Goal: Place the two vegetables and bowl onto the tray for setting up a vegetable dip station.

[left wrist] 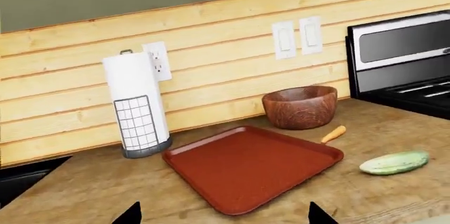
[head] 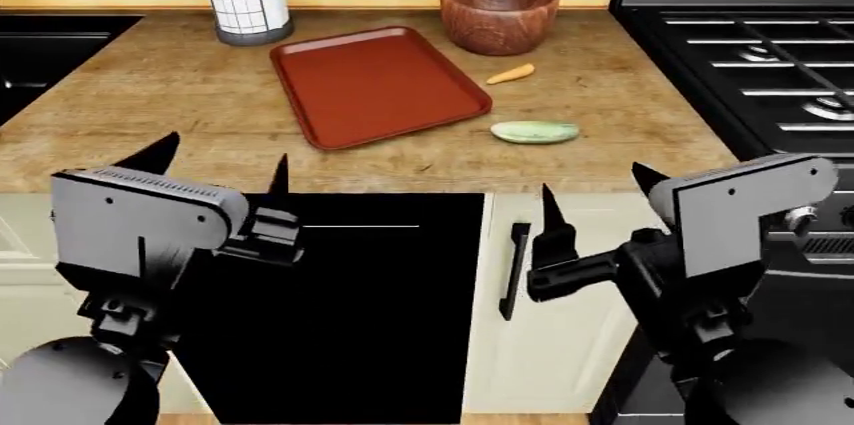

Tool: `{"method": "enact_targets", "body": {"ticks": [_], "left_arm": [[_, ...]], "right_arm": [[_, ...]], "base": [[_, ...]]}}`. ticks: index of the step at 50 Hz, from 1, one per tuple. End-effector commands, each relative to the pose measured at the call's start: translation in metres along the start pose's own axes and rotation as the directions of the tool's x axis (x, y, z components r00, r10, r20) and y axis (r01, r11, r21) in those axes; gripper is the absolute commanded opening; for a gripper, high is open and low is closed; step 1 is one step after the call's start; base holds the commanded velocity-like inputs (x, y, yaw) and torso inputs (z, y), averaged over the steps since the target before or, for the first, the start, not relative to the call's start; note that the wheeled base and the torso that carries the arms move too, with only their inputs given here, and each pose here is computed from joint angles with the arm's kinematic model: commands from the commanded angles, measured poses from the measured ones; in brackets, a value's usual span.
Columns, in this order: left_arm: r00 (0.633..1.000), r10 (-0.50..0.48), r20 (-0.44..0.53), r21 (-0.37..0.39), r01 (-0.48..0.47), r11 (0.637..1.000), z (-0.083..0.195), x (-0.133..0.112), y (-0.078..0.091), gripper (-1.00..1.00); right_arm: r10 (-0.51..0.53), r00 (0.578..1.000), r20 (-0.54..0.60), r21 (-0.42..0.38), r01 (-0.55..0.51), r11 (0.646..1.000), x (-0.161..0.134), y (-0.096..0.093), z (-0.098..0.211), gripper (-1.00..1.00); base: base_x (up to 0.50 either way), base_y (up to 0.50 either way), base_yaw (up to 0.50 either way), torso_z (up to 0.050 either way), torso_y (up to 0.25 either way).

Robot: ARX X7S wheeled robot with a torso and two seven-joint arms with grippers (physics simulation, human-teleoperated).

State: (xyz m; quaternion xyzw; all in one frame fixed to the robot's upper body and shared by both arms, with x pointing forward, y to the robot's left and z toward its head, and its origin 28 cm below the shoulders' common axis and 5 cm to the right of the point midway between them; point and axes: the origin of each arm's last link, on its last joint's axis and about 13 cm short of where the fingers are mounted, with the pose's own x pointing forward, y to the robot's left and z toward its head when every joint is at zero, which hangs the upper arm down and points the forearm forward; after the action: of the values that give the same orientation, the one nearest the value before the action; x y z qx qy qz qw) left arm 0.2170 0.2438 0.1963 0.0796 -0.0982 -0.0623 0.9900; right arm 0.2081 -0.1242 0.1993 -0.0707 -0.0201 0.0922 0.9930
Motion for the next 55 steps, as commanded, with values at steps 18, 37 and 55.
{"method": "enact_targets", "body": {"ticks": [18,37,55], "left_arm": [[0.989,-0.078,0.126,0.302,0.036,0.953,0.168,0.059,0.055,1.00],[0.991,-0.073,0.115,0.340,0.030,0.940,0.168,0.075,0.063,1.00],[0.992,-0.061,0.110,0.340,0.020,0.940,0.166,0.075,0.066,1.00]], "right_arm": [[0.090,0.996,0.009,-0.321,-0.082,0.943,0.009,-0.049,0.150,1.00],[0.138,0.990,0.004,-0.349,-0.128,0.928,0.024,-0.056,0.164,1.00],[0.121,0.993,-0.010,-0.370,-0.116,0.922,0.027,-0.059,0.165,1.00]], "base": [[0.00,0.00,0.00,0.000,0.000],[0.36,-0.01,0.00,0.000,0.000],[0.50,-0.02,0.00,0.000,0.001]]}}
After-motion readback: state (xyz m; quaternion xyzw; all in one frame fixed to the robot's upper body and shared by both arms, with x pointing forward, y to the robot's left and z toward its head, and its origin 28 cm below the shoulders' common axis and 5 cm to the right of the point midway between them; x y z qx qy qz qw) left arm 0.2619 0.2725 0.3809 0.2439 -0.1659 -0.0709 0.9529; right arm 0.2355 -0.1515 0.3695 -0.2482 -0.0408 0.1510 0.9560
